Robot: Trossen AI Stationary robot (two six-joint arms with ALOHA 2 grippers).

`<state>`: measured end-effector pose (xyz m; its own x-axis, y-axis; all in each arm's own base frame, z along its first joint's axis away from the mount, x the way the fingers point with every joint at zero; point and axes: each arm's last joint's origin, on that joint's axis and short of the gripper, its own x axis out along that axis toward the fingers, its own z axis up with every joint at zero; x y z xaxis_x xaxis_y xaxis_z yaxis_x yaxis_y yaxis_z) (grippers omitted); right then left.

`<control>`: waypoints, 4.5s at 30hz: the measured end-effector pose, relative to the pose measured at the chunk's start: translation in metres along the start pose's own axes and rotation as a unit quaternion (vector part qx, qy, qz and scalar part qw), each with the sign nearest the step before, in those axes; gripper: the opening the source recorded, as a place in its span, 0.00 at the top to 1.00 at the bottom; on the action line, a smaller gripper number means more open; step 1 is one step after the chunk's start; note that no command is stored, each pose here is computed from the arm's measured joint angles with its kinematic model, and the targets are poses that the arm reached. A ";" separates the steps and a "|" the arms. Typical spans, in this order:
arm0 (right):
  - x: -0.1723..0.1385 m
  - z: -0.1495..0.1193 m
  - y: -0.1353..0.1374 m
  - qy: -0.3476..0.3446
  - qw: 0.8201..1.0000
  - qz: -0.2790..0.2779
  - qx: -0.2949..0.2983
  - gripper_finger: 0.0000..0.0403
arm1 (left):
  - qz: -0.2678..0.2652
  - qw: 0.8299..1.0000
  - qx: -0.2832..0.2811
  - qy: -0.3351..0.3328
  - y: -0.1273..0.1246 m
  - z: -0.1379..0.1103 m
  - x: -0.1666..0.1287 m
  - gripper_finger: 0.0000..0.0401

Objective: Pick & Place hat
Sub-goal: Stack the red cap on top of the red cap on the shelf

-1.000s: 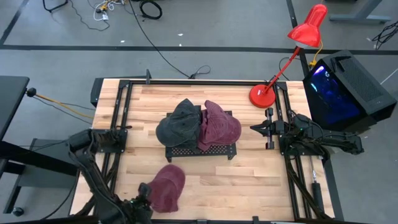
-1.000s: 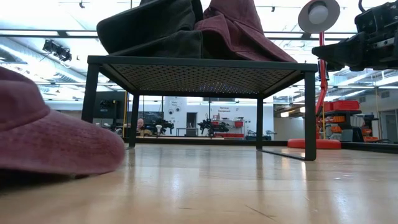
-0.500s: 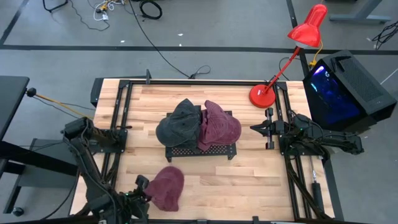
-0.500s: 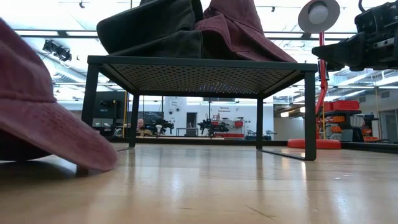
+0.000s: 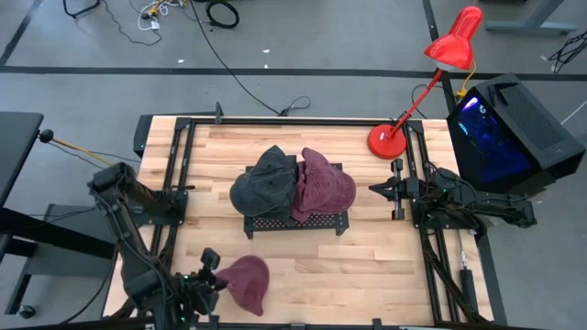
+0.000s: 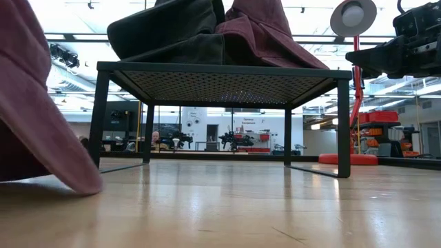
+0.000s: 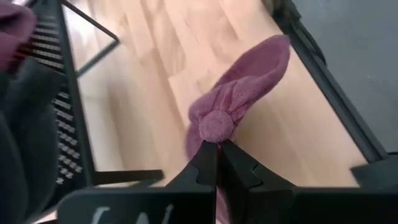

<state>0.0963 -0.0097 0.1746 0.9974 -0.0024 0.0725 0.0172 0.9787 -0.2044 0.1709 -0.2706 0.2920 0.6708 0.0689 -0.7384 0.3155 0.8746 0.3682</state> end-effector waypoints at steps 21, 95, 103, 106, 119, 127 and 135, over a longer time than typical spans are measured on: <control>0.000 0.000 0.000 0.000 1.000 0.000 0.000 0.99 | 0.076 0.989 0.059 -0.108 0.060 0.061 -0.055 0.99; 0.000 0.000 0.000 0.000 1.000 0.000 0.000 0.99 | 0.279 0.896 0.204 -0.280 0.363 0.111 -0.075 0.99; 0.000 0.000 0.000 0.001 1.000 0.000 0.000 0.99 | 0.273 0.895 0.207 -0.287 0.392 0.108 -0.046 0.99; 0.000 0.000 0.000 0.000 1.000 0.000 0.000 0.99 | 0.270 0.893 0.209 -0.294 0.400 0.108 -0.035 0.99; 0.000 0.000 0.000 0.000 1.000 0.000 0.000 0.99 | 0.233 0.907 0.196 -0.292 0.418 0.100 -0.001 0.99; 0.000 0.000 0.000 0.000 1.000 0.000 0.000 0.99 | 0.206 0.921 0.184 -0.274 0.418 0.091 0.020 0.99; 0.000 0.000 0.000 0.000 1.000 0.000 0.000 0.99 | 0.190 0.925 0.187 -0.270 0.410 0.090 0.038 0.99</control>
<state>0.0964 -0.0098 0.1745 0.9974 -0.0030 0.0719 0.0176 0.9788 -0.2041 0.3860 0.0469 0.4662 0.9867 -0.0005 -0.1624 0.1299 0.6025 0.7875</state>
